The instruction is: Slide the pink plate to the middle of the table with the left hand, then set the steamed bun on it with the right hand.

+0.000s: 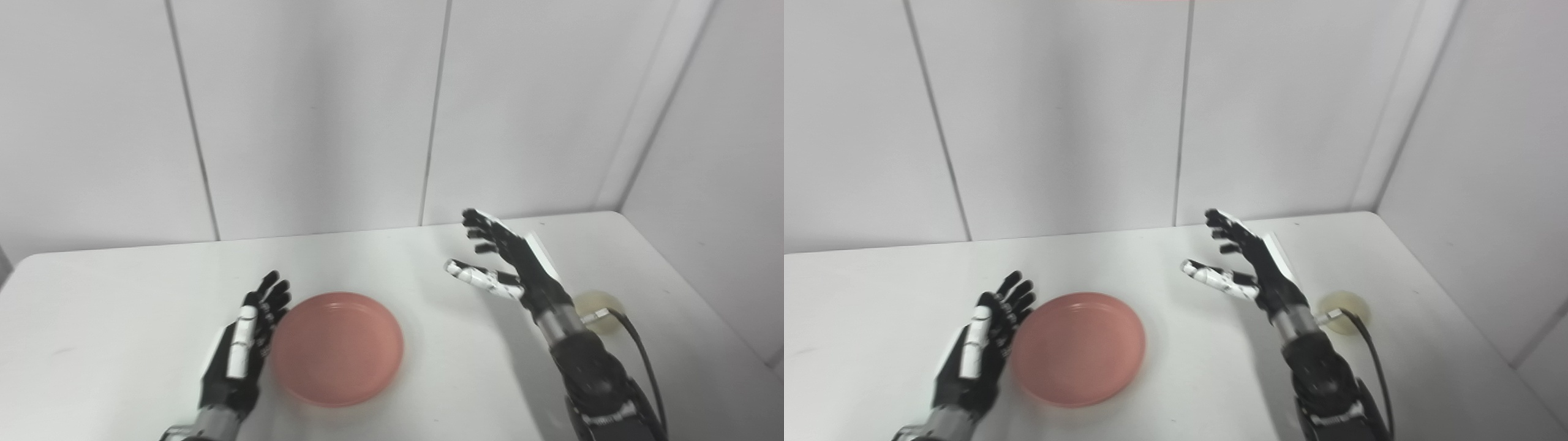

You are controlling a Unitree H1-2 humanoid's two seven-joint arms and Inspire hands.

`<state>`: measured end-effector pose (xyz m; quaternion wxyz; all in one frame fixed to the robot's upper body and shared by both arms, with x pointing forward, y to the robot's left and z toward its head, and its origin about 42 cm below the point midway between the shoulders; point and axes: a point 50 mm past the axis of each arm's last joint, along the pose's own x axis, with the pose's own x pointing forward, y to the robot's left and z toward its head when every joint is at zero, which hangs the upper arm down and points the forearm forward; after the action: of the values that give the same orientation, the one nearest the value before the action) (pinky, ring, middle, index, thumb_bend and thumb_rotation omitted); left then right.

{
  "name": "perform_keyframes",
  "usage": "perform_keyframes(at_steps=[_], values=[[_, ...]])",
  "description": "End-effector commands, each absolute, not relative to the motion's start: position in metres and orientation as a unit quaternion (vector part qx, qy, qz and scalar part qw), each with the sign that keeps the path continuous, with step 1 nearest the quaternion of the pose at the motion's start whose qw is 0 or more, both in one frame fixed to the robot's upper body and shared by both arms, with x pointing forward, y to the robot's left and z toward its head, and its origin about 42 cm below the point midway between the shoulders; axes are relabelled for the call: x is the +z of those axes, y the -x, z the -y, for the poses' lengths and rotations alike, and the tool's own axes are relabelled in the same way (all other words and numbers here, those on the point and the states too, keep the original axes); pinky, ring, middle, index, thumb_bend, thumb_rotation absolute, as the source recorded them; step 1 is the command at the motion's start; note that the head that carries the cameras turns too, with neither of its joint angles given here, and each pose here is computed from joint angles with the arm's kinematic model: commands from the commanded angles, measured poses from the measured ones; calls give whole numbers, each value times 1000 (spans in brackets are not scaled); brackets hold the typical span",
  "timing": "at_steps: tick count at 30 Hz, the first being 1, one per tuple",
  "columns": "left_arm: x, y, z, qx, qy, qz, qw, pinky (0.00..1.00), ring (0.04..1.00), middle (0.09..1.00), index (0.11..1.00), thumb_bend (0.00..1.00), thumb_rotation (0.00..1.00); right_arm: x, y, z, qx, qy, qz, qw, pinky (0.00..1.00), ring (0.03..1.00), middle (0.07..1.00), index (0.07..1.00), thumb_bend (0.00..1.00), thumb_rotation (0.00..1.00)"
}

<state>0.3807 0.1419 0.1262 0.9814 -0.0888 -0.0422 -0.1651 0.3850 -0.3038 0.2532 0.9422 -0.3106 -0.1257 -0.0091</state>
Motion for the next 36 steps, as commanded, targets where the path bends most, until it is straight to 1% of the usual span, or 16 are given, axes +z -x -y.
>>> perform_keyframes(at_steps=[1,2,5,7,8,9,12,14,18,24,26,32,33,34,35,36], values=[[126,-377,-149,-170,89,44,980,979,960,945,917,478,1000,286,-386,308,-42,367,151,917,746,825,839,833,688,529],[127,-377,-150,-170,89,43,981,979,960,945,918,477,1000,288,-386,309,-49,383,149,910,747,827,840,833,693,534],[127,-377,-157,-176,75,45,980,979,964,953,931,480,1000,297,-386,322,-81,431,109,892,774,838,839,833,718,546],[128,-378,-160,-178,73,46,980,980,965,955,939,490,1000,301,-384,330,-96,451,89,883,797,859,856,836,703,500],[128,-378,-161,-177,75,48,980,981,965,955,939,492,1000,302,-382,335,-103,462,81,877,781,855,858,835,700,480],[128,-379,-162,-176,77,49,980,978,962,951,934,485,1000,303,-381,337,-108,469,75,874,762,849,860,836,707,469],[128,-380,-165,-172,85,46,980,973,957,945,926,494,1000,308,-379,349,-126,494,56,859,767,848,859,838,719,451],[128,-380,-167,-171,87,47,980,968,957,946,926,495,1000,310,-377,357,-136,502,41,853,765,855,865,845,731,405],[129,-381,-167,-172,90,44,980,972,958,945,925,513,1000,315,-375,370,-151,512,11,845,747,844,858,857,747,357],[130,-378,-163,-174,75,45,981,969,957,945,925,499,1000,322,-364,396,-184,528,-23,829,729,836,856,845,782,368],[130,-378,-161,-173,74,45,981,956,949,938,919,511,1000,323,-360,405,-194,530,-33,825,718,819,844,847,798,374],[129,-379,-162,-173,71,45,981,953,945,936,909,497,1000,321,-358,417,-206,532,-48,820,762,834,850,855,800,335],[129,-379,-163,-173,71,45,981,959,950,940,914,495,1000,320,-358,417,-207,532,-51,819,657,763,798,859,813,337],[129,-379,-164,-173,75,45,981,960,951,941,915,495,1000,319,-359,417,-204,532,-56,820,638,751,789,860,815,338],[129,-379,-165,-174,77,45,981,972,959,947,921,493,1000,319,-359,417,-202,532,-60,820,516,663,724,870,822,339],[129,-380,-166,-174,80,46,980,973,960,948,922,493,1000,318,-360,417,-202,531,-65,820,507,657,719,871,822,339]])
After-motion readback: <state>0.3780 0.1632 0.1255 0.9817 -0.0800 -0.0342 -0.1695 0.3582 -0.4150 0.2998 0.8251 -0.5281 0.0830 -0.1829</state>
